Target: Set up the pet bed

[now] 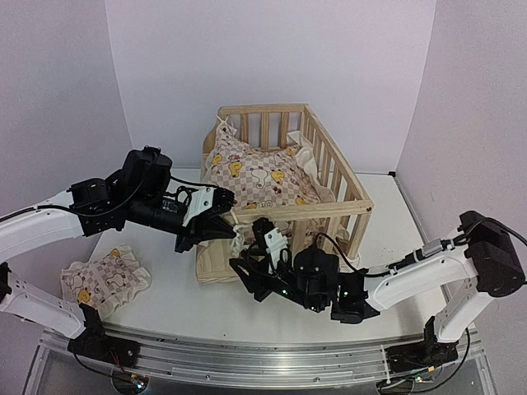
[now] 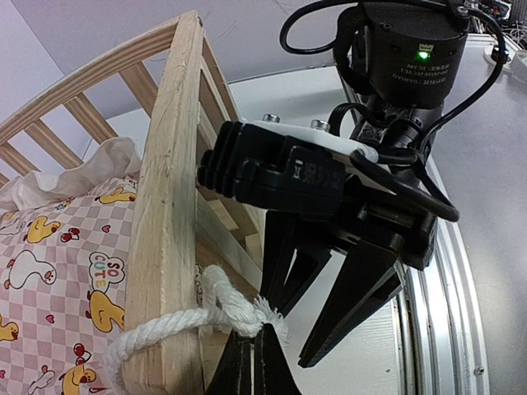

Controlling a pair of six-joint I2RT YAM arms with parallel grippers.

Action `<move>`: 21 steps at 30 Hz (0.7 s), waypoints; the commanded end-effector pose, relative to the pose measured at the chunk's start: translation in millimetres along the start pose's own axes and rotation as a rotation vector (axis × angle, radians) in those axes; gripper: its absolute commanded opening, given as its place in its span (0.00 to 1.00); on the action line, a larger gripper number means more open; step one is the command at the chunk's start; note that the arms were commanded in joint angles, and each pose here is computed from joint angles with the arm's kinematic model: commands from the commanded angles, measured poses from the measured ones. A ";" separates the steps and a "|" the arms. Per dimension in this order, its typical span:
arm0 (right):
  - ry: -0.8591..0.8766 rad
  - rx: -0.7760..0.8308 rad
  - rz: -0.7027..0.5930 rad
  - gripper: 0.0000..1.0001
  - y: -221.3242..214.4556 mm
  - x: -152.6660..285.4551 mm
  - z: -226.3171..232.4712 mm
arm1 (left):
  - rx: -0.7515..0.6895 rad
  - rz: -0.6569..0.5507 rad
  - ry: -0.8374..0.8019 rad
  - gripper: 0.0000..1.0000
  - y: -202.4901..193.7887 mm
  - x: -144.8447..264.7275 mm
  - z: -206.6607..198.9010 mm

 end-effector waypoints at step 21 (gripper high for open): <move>-0.081 -0.108 -0.103 0.00 19.5 9.4 -24.8 | -0.094 -0.102 0.043 0.00 46.9 28.2 5.5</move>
Point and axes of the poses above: each gripper's point midway between its finger pads, its own x axis back along the fingers, its own z axis along the line the jaws close on, y = z × x, the point moved 3 cm from there along x, back along the fingers, and after that the axes turned 11 degrees about x, right-handed, at the moved point
